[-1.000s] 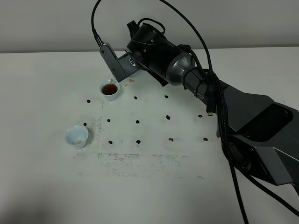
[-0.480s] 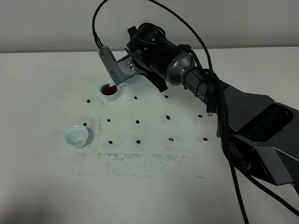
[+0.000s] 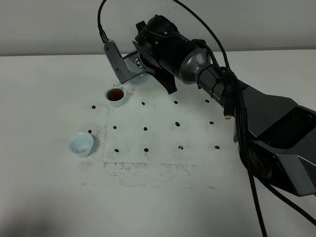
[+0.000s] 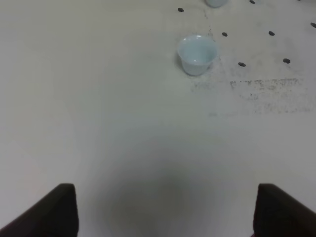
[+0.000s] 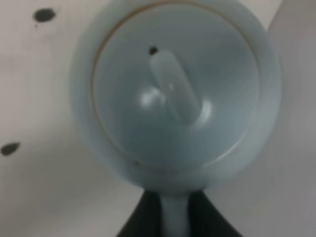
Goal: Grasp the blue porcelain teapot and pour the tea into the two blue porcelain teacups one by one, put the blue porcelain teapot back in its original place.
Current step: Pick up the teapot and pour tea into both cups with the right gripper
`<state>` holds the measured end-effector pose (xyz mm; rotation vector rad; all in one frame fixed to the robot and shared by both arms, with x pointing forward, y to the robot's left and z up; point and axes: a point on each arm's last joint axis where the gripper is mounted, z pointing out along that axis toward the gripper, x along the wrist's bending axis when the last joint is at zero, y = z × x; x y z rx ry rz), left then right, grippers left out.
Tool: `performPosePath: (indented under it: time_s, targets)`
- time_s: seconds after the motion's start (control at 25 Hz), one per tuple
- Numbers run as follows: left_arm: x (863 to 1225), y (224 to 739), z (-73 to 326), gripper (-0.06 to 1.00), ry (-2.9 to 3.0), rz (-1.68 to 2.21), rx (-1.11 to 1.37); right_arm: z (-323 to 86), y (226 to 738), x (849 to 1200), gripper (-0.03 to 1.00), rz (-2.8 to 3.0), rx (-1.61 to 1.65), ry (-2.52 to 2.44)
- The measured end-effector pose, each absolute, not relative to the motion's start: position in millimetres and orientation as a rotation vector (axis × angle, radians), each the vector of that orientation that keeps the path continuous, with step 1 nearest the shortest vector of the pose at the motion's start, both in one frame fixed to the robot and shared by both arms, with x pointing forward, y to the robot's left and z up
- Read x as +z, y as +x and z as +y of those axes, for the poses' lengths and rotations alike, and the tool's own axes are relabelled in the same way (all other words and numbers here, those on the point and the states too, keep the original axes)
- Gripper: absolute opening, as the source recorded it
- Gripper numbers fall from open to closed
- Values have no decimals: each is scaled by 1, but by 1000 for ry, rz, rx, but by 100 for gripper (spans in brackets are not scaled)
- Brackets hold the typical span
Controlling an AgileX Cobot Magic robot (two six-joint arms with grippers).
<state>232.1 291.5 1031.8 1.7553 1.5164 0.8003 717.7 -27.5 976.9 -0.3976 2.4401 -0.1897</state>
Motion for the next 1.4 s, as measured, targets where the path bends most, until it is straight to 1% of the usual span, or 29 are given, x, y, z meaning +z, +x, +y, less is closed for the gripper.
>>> performPosePath:
  time_s: [0.2, 0.36, 0.48, 0.76, 0.92, 1.2, 1.4]
  targets:
    - [1032, 232, 292, 73, 1755, 1516, 800, -32, 709, 1003, 8, 2468, -125, -240]
    - [1032, 232, 292, 73, 1755, 1516, 800, -36, 701, 1023, 8, 2507, 15, 62]
    - [1032, 232, 292, 73, 1755, 1516, 800, -38, 695, 1028, 8, 2565, 141, 332]
    - [1032, 232, 292, 73, 1755, 1516, 800, -40, 691, 1017, 8, 2635, 371, 899]
    - [1032, 232, 292, 73, 1755, 1516, 800, -47, 694, 1005, 8, 2628, 399, 1113]
    - [1032, 232, 292, 73, 1755, 1516, 800, -55, 700, 976, 8, 2654, 431, 1248]
    - [1032, 232, 292, 73, 1755, 1516, 800, -53, 700, 962, 8, 2659, 478, 1274]
